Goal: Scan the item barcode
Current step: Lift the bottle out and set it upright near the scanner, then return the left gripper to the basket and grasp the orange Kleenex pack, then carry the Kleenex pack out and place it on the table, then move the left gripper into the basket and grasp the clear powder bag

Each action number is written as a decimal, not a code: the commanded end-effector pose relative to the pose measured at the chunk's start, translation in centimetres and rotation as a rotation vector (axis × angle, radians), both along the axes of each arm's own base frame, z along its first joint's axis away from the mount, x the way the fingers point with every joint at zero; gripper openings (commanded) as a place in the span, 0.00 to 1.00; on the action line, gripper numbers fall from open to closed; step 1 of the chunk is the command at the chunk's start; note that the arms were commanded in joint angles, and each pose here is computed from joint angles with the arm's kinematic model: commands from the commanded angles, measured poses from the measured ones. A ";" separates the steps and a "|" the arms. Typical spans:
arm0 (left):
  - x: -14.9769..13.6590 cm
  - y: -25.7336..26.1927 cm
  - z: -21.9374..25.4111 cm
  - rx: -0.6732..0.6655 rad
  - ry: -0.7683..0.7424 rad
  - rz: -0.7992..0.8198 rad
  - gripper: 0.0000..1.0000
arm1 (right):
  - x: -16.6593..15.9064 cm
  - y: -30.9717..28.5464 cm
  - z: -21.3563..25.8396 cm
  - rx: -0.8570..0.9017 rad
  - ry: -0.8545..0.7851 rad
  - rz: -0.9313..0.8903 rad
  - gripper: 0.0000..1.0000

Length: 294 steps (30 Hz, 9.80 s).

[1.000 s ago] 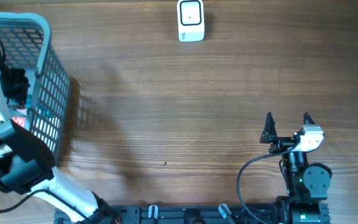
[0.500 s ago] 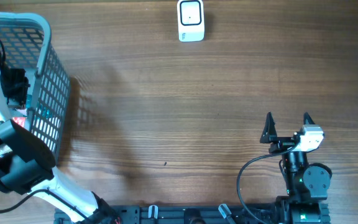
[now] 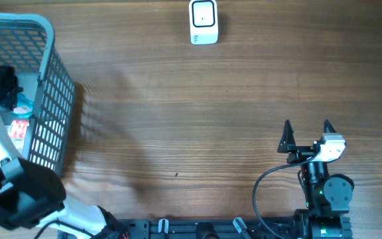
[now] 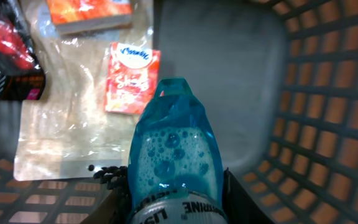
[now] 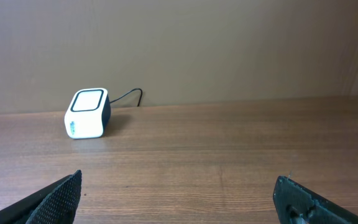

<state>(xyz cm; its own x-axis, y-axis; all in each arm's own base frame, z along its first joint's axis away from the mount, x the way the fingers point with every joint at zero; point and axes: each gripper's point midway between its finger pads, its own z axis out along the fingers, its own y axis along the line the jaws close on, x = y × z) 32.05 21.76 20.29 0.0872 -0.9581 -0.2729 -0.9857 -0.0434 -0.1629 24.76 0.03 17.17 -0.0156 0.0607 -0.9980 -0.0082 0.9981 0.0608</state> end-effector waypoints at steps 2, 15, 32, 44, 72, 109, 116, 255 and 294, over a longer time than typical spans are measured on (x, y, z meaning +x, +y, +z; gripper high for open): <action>-1.4 -0.3 10.0 0.184 -0.272 0.010 0.04 | 0.0 0.2 0.1 0.018 -0.004 0.015 1.00; -0.3 -19.3 24.9 -0.011 -0.928 -0.572 0.04 | 0.0 0.2 0.1 0.018 -0.004 0.015 1.00; 6.1 -46.4 -3.3 -0.246 -0.110 -1.138 0.04 | 0.0 0.2 0.1 0.018 -0.004 0.015 1.00; 5.1 -52.1 -8.5 -0.216 -0.058 -1.248 0.59 | 0.0 0.2 0.1 0.018 -0.004 0.015 1.00; 10.8 -42.0 8.6 -0.091 -0.487 -1.203 0.66 | 0.0 0.2 0.1 0.018 -0.004 0.015 1.00; -5.1 2.9 -11.4 -0.226 0.128 -0.076 0.77 | 0.0 0.2 0.1 0.018 -0.004 0.015 1.00; -4.3 3.6 -15.3 -0.173 0.073 -0.079 0.74 | 0.0 0.2 0.1 0.018 -0.004 0.015 1.00; -4.7 2.3 9.6 0.107 -0.094 -0.138 1.00 | 0.0 0.2 0.1 0.018 -0.004 0.015 1.00; -5.9 -0.7 -18.3 -0.117 0.098 -0.100 0.44 | 0.0 0.2 0.1 0.018 -0.004 0.015 1.00</action>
<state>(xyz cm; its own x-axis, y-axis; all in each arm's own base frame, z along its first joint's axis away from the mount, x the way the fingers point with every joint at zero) 26.40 22.39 3.08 -0.0277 -0.9750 -0.2206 -0.9974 0.0416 -0.0586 24.77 0.09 17.13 -0.0174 0.0641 -0.9978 -0.0119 0.9979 0.0643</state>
